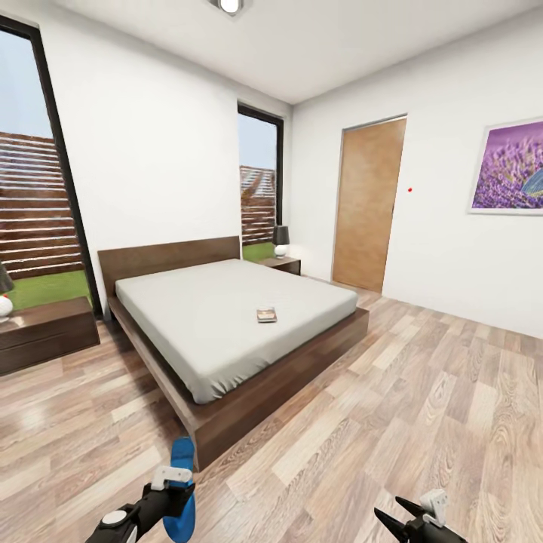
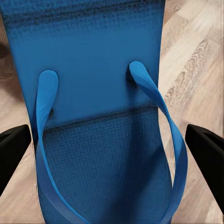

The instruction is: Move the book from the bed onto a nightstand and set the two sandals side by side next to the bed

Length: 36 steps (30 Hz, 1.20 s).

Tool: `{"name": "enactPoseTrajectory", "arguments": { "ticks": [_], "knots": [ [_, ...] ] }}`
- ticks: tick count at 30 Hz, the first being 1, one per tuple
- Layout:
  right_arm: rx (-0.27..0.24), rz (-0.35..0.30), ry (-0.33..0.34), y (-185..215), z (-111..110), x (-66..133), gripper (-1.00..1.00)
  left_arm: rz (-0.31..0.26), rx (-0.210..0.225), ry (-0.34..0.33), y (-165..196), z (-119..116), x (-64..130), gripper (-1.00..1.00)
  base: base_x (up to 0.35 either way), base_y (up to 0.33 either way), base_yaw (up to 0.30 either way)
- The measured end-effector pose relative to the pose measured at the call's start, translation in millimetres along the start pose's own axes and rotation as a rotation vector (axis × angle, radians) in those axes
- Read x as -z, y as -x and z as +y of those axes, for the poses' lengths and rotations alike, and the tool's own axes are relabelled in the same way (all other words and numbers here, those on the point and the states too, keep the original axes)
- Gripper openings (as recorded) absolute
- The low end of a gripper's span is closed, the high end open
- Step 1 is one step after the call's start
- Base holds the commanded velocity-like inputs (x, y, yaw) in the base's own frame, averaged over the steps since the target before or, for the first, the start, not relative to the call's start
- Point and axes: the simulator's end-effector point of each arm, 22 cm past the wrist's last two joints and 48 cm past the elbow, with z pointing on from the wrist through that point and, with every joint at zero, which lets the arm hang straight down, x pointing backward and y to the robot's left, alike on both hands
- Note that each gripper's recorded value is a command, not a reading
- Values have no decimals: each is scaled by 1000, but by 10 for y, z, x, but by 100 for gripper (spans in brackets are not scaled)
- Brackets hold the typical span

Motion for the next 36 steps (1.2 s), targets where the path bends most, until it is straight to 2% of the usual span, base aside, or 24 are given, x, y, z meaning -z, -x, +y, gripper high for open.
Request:
{"name": "enactPoseTrajectory", "arguments": {
  "ticks": [4, 8, 12, 15, 36],
  "knots": [
    [-2, 1, 0, 69, 30, 16, 100, -4, 0, -10, 30, -66, 28, -100, 0, 0, 0],
    [-57, 37, -13, -104, 51, 83, 100, -4, 0, -9, 91, -70, 68, -100, 0, 0, 0],
    [-77, 49, -19, -110, 75, 119, 100, -1, 3, -12, 142, -99, 102, -100, 0, 0, 0],
    [-80, 51, -22, -69, 93, 135, 100, 15, 11, -23, 102, -156, 128, -100, 0, 0, 0],
    [-73, 45, -32, -11, 98, 144, 100, 0, 8, -30, 141, -195, 156, -100, 0, 0, 0]
  ]
}}
